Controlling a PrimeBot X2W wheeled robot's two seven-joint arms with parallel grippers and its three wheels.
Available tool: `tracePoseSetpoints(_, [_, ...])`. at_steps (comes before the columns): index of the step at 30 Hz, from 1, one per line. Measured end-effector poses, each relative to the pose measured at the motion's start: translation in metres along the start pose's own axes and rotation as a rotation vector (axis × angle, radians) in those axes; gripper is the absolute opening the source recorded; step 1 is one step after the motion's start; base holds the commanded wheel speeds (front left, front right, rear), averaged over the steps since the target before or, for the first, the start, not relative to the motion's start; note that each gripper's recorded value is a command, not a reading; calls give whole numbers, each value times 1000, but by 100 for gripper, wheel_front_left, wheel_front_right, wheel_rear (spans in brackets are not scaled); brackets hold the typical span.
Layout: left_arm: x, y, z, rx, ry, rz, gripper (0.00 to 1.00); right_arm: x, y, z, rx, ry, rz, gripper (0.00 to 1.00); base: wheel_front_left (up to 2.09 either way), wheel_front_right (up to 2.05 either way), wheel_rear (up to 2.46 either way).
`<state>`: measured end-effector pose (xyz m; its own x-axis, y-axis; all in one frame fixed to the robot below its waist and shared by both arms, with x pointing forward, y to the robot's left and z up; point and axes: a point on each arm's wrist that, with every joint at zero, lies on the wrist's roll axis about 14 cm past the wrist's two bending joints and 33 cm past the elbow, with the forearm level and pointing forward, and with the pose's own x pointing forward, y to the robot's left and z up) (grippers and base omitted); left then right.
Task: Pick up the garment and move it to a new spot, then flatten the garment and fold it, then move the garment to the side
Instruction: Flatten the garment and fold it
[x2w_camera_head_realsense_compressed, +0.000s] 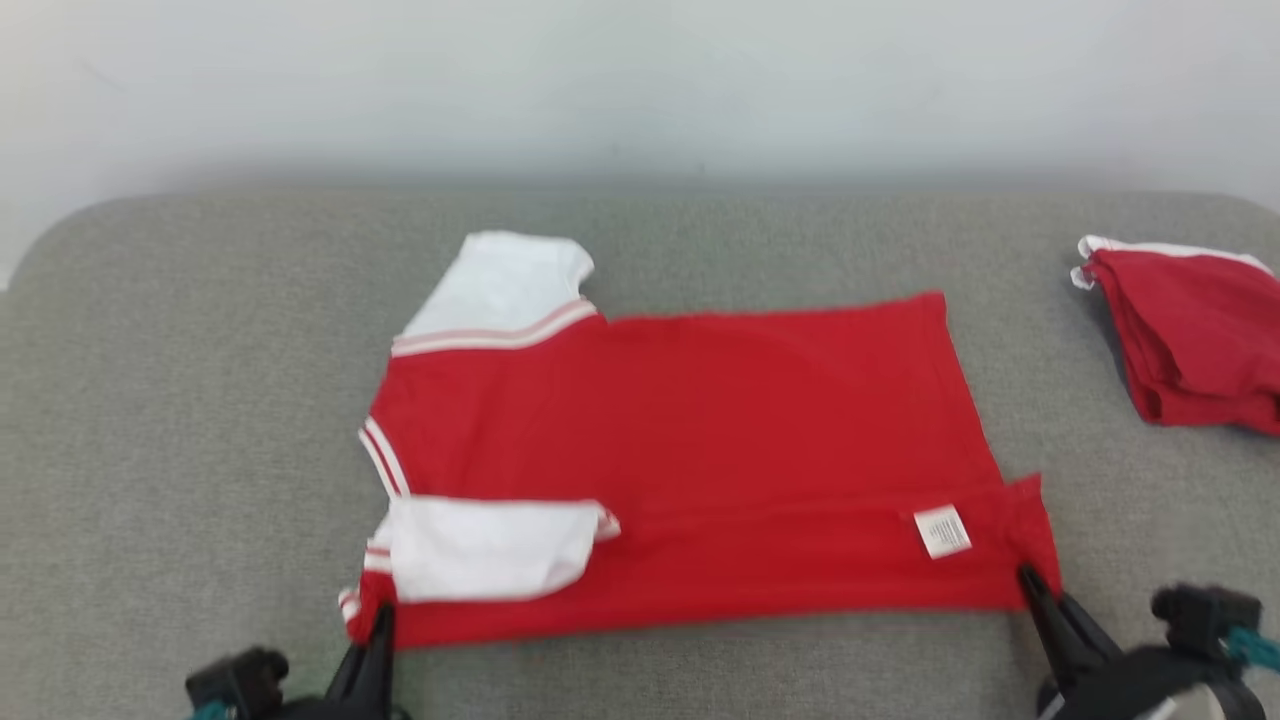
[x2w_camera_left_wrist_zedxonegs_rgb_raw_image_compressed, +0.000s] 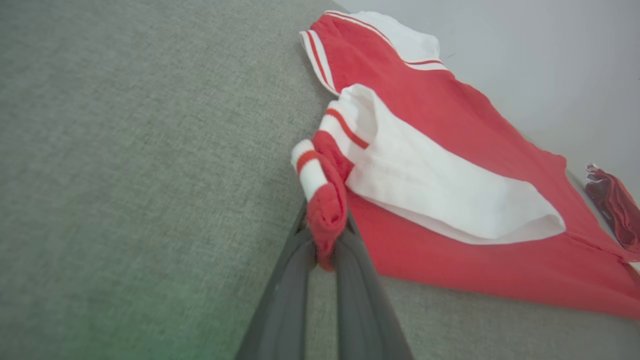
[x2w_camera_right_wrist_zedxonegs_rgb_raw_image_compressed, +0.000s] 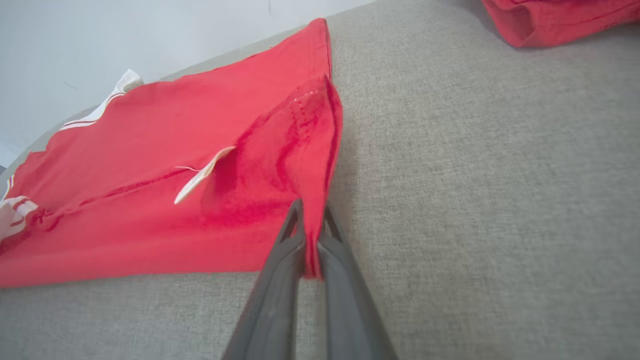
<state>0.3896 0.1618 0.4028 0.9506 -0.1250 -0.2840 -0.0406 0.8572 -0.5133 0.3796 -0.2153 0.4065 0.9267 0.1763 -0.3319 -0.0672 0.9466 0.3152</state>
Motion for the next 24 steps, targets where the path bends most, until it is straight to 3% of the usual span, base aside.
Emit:
tracePoseSetpoints(7, [-39,12,-12,-37,14,49,0,-33,-3,-21,34,51,-12,0,0,0,0])
tracePoseSetpoints(14, [-52,16,-11,-45,-3,82,0,-48,0,-32,68,72,-39,0,0,0,0])
tracePoseSetpoints(15, [-52,16,-10,-43,-8,85,13,-50,-1,-33,71,75,-46,0,0,0,0])
tracePoseSetpoints(16, [-53,16,-11,-36,-8,87,38,-50,0,-33,74,71,-49,0,0,0,0])
tracePoseSetpoints(17, [-53,17,-11,-27,-9,89,96,-49,0,-31,77,66,-54,37,0,0,0])
tracePoseSetpoints(18, [-53,16,-9,-25,-18,88,100,-49,0,-29,72,59,-56,54,0,0,0])
tracePoseSetpoints(19, [-53,16,-7,-28,-24,90,100,-48,-1,-26,70,46,-62,100,0,0,0])
tracePoseSetpoints(24, [-55,18,5,-31,-80,99,100,-49,0,-15,59,-6,-76,100,0,0,0])
